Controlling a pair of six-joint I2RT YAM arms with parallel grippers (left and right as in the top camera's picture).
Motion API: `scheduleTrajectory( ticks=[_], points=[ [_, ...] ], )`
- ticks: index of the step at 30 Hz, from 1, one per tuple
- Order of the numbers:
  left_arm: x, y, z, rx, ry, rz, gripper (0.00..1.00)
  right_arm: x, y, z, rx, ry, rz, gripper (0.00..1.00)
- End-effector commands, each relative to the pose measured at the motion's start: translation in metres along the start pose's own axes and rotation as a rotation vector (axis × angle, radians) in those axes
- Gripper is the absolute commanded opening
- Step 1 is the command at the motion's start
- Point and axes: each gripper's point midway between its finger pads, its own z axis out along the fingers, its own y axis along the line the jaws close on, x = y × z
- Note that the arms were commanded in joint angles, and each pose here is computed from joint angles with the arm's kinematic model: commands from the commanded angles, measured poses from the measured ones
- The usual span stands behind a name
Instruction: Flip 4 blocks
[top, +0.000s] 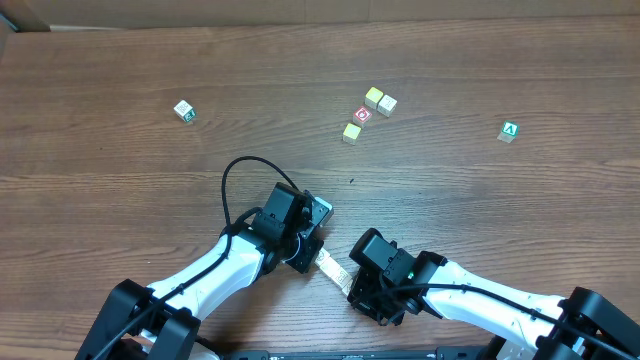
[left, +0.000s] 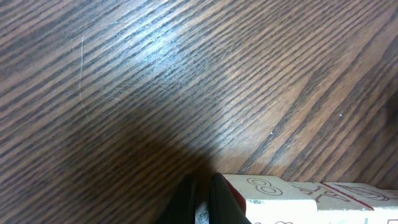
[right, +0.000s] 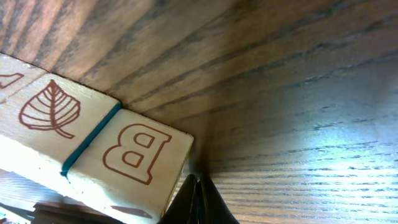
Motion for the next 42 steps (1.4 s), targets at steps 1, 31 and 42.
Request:
scheduleTrajectory(
  ticks=[1, 31, 42],
  points=[
    [0.006, -0.009, 0.004, 0.052, 0.014, 0.030, 0.04, -0.003, 0.008, 0.000, -0.020, -0.011, -0.006, 0.04],
    [0.001, -0.002, 0.004, 0.012, -0.004, 0.036, 0.04, 0.009, 0.019, 0.003, -0.058, 0.020, -0.043, 0.04],
    [0.001, 0.002, 0.004, -0.012, -0.003, 0.035, 0.04, 0.010, 0.020, 0.003, -0.060, 0.028, -0.044, 0.04]
  ],
)
